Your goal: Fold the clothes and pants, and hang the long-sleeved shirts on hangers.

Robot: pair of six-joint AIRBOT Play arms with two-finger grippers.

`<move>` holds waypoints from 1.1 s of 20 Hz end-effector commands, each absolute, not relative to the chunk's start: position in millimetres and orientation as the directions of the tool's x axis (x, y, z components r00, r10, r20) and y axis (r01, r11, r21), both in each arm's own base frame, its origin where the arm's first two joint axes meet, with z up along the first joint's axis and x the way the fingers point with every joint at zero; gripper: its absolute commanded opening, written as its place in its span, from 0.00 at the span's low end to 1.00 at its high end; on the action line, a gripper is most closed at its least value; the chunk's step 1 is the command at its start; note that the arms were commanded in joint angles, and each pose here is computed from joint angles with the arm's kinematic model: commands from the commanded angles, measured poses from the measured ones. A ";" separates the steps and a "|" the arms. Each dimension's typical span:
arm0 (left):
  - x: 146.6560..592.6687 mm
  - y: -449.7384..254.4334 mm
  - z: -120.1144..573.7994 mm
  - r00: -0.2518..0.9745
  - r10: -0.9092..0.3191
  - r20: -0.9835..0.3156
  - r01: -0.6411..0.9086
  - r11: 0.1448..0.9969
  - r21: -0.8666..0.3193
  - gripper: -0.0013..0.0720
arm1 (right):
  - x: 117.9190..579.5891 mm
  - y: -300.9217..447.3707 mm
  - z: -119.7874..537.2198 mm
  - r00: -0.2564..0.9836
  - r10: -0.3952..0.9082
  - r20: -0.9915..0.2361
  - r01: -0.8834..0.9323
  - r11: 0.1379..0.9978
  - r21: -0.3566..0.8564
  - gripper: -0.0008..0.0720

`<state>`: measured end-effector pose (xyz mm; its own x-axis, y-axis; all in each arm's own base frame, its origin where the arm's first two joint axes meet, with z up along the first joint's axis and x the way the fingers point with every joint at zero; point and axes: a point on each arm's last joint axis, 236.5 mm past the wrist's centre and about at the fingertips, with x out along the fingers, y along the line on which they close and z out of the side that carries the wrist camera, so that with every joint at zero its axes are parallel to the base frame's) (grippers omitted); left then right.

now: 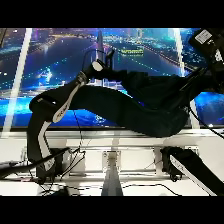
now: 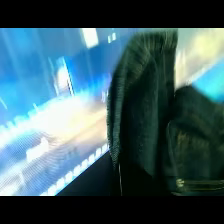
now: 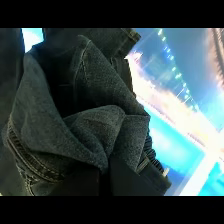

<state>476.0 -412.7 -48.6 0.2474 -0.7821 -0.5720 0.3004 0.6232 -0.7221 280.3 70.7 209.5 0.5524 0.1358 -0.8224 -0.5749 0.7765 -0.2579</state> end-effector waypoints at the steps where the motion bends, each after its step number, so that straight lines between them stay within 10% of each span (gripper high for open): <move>1: 522.9 -381.4 24.3 0.384 -0.789 -0.480 0.372 0.608 -0.702 0.05 | 298.7 71.4 223.0 0.629 0.138 -0.765 -0.543 0.783 -0.305 0.05; 7: 550.4 -262.0 222.0 0.653 -0.711 -0.261 0.580 0.691 -0.432 0.05 | 341.3 78.9 259.1 0.782 0.162 -0.601 -0.463 0.797 -0.388 0.05; 14: 527.0 -88.5 341.3 0.907 -0.377 -0.186 0.359 0.925 -0.124 0.05 | 422.6 97.6 195.4 0.758 0.152 -0.634 -0.480 0.788 -0.386 0.05; 22: 493.7 43.7 185.9 0.670 -0.013 -0.743 -0.049 0.997 -0.062 0.05 | 522.9 63.5 53.6 0.686 0.088 -0.722 -0.288 0.944 -0.159 0.07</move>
